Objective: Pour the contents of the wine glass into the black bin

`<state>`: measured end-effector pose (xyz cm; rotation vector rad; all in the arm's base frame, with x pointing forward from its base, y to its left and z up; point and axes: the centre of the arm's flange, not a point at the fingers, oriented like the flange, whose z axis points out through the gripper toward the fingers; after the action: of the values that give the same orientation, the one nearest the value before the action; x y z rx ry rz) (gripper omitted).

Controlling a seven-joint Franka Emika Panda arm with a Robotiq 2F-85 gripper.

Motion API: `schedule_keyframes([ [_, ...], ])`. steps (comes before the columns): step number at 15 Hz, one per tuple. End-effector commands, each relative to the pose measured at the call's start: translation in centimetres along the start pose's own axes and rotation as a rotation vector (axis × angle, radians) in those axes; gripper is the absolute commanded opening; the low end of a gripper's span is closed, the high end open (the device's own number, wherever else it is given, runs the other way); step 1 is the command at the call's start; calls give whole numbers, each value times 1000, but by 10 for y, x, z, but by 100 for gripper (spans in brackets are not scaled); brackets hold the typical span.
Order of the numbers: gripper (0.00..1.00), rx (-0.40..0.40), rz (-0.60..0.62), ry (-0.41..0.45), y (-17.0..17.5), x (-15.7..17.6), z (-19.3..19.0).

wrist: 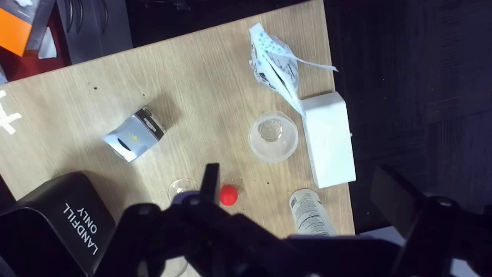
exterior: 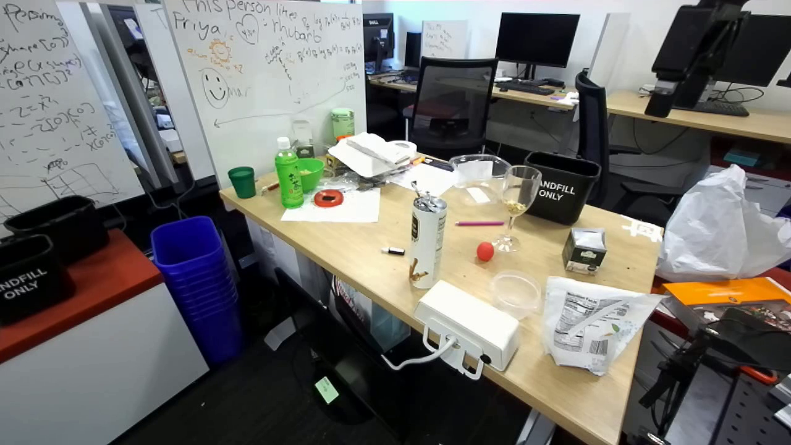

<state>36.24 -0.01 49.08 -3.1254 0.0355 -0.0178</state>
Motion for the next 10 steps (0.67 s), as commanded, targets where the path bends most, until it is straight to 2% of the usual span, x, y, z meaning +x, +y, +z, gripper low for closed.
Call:
schedule_keyframes([
  [1,100,-17,-9,-9,-3,3,2],
  [4,100,-89,-81,-39,-16,11,11],
  [6,100,-166,-145,-59,-29,16,21],
  [10,100,-376,-282,-85,-54,33,54],
])
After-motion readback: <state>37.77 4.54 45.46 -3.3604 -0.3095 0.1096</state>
